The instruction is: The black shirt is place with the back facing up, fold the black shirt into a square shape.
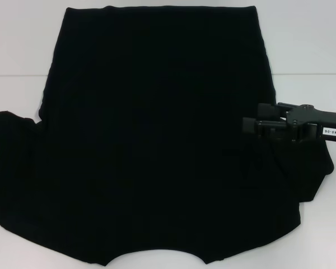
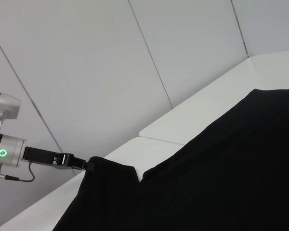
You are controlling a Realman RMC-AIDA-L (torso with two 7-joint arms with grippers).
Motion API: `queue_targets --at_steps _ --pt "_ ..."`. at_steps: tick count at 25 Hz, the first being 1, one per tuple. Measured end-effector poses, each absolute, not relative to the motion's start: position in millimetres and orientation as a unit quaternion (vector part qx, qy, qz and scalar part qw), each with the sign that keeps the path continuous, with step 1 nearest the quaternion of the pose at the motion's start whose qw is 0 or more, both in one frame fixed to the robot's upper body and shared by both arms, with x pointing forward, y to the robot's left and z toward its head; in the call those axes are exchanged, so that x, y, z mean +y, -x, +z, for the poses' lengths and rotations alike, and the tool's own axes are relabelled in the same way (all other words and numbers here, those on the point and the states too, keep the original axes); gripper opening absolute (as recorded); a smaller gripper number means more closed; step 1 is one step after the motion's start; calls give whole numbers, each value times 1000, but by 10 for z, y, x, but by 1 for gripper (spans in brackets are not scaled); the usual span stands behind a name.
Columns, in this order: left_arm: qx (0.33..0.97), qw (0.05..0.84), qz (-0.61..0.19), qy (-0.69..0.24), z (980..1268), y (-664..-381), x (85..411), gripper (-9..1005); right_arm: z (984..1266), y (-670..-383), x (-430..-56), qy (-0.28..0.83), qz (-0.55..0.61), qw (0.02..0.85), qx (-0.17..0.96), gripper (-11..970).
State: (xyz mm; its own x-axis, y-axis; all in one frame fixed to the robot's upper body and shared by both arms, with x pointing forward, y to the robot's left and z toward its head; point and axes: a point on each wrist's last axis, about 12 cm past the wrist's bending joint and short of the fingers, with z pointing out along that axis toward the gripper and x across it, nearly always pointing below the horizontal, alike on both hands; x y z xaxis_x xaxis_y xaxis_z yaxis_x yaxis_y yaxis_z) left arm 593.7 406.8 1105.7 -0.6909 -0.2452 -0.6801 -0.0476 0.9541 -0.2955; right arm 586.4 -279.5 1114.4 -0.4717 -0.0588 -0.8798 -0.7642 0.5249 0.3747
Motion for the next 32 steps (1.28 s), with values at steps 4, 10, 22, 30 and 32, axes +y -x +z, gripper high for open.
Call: queue_targets --at_steps 4,10,22,30,32 --pt "888 398 -225 57 11156 -5880 3924 34 11150 -5867 -2799 272 403 437 756 915" --pt "843 398 -361 -20 11171 -5828 3443 36 11150 -5867 -2799 273 403 438 756 916" --pt "828 413 -372 -74 11052 -5841 3144 146 11163 -5873 -2833 267 404 438 758 916" --pt "789 430 -407 -162 11155 -5735 3049 493 11221 -5920 -3004 220 402 437 774 916" --pt "774 434 -417 -197 11160 -5690 2990 588 11258 -5951 -3132 188 400 416 795 916"
